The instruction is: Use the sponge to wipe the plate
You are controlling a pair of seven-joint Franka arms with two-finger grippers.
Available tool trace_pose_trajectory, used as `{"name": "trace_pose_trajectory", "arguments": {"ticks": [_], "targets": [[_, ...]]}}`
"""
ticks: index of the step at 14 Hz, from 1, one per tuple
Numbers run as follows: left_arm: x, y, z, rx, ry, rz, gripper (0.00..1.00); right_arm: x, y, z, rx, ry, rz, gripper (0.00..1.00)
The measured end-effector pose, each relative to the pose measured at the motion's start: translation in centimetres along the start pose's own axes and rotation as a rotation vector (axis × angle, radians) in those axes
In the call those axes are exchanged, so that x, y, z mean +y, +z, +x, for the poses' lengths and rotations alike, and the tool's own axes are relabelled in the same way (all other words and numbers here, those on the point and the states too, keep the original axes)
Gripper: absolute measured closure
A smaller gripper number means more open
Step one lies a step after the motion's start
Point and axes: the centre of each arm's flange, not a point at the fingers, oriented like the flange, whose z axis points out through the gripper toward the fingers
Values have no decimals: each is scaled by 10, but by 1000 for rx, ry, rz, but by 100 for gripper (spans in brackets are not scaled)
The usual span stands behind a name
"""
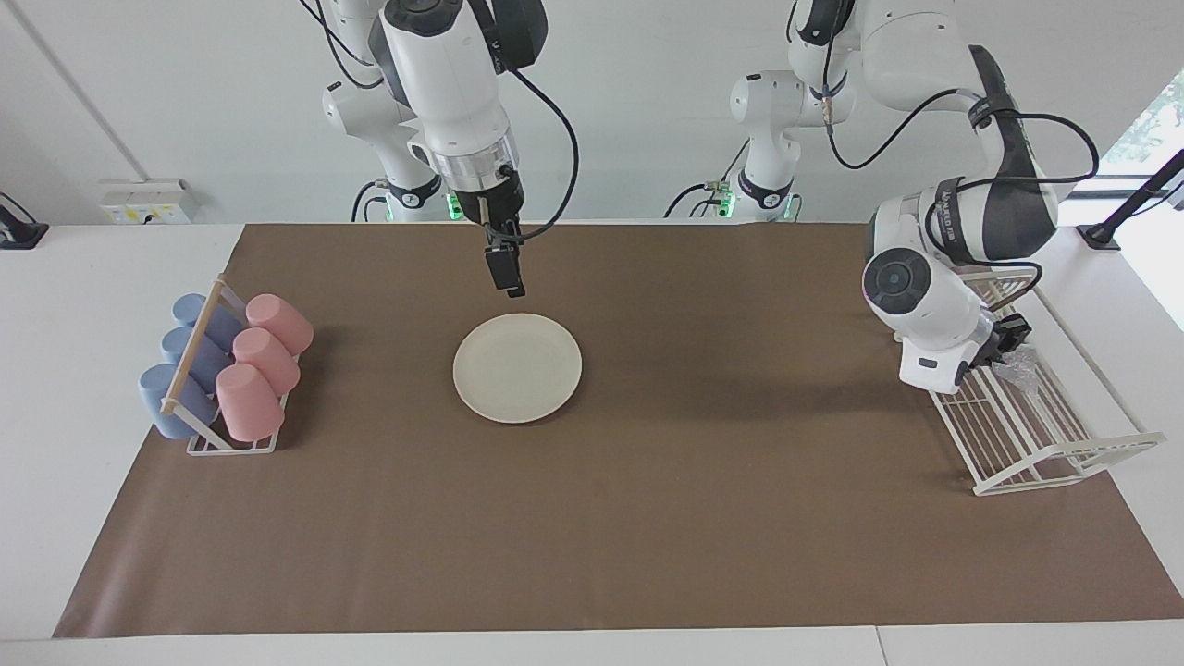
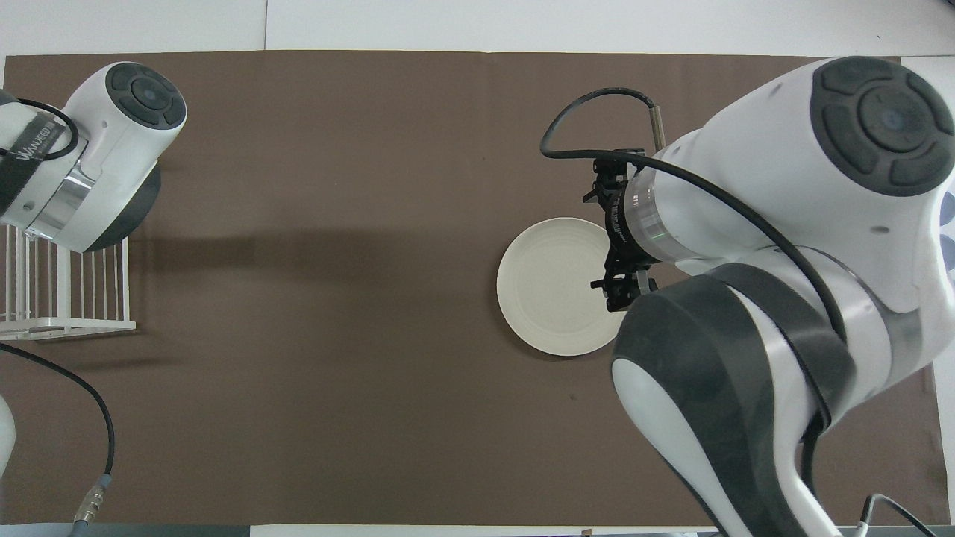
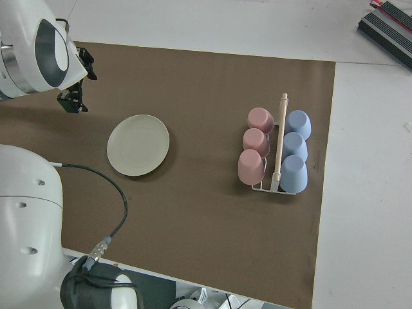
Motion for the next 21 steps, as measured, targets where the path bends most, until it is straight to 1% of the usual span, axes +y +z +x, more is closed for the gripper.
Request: {"name": "trace_pose_trajectory", "arguments": {"ticks": [3,5,6,9,11,13,15,16,17,19,21], "targets": [[-29,-58,-2,-77,-83,-275,95,-10,4,-34,-8,75,19,1],[-27,-83,-9,-144,-97,-493,95,-12,6,-47,-10,74,25,0],[-26,-92,-11,-177,-104,-605,95,-11,6,-51,-11,69,26,0],[-38,-100,-11,-285,-125,-931,95,-8,6,-56,-12,60,28,0],[-43,-113,-13,-324,-100,-1134,95,-4,8,-65,-12,45,24,0],[-42,-122,-19,-369,-72,-1318,95,1,11,-72,-11,32,19,0],[-30,-122,-32,-399,-38,-1497,95,6,16,-79,-7,22,10,0],[-20,-118,-40,-400,-30,-1590,95,9,18,-83,-6,20,6,0],[-10,-112,-49,-402,-22,-1664,95,11,20,-86,-4,22,3,0],[8,-102,-66,-414,-11,-1795,95,12,22,-87,-2,20,-1,0],[23,-106,-75,-420,-6,-1904,95,12,23,-87,-1,20,-2,0]]}}
